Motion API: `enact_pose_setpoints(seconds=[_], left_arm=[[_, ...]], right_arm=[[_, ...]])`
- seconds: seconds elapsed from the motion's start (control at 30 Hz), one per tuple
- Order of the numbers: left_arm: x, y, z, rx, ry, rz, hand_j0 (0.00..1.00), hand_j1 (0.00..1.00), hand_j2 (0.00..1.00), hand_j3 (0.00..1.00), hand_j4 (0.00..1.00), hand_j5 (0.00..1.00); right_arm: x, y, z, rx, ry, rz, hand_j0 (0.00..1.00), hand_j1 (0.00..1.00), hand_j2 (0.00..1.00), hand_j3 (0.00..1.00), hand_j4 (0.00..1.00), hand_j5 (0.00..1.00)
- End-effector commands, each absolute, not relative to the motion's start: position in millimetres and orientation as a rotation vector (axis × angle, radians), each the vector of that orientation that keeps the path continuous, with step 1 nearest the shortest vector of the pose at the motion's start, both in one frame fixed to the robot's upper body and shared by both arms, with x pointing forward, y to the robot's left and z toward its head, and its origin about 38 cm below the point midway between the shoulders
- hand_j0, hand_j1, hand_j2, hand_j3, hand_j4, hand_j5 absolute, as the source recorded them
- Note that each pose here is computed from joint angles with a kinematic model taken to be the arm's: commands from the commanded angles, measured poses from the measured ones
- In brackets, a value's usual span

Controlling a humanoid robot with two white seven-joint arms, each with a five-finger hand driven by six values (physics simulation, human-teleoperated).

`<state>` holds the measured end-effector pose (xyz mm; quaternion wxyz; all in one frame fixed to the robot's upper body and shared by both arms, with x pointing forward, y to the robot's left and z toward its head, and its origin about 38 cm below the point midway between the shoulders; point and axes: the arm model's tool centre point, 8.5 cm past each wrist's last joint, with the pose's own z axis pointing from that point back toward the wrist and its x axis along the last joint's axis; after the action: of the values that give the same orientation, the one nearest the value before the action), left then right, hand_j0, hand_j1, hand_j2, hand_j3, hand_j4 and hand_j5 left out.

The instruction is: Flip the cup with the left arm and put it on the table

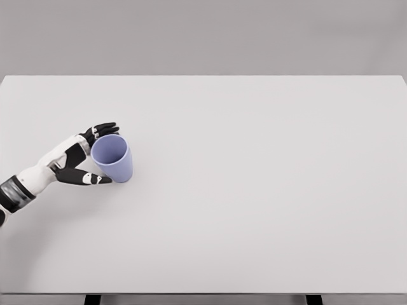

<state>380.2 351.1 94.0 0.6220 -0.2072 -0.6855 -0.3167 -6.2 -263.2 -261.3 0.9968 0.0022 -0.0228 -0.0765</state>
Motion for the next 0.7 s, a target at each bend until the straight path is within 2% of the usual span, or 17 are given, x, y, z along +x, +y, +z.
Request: enact_pose_setpoints(seconds=[0.0,0.4,0.67], left_arm=[[381.1,353.6,97.0,-0.473,-1.585,-0.720,0.99,0.99,0.99,0.99,0.99,0.99],[380.8,362.1,101.9,-0.452,-1.594,-0.715,1.00,1.00,1.00,1.00,1.00,1.00],[376.3,391.2,129.1,-0.374,-1.607,-0.802,1.00,1.00,1.00,1.00,1.00,1.00]], right_arm=[[-6.2,-263.2,-261.3,0.004,-0.046,-0.153,1.00,1.00,1.00,1.00,1.00,1.00],[-6.3,-263.2,-261.3,0.005,-0.045,-0.153,1.00,1.00,1.00,1.00,1.00,1.00],[-6.1,-263.2,-261.3,0.004,-0.046,-0.154,1.00,1.00,1.00,1.00,1.00,1.00]])
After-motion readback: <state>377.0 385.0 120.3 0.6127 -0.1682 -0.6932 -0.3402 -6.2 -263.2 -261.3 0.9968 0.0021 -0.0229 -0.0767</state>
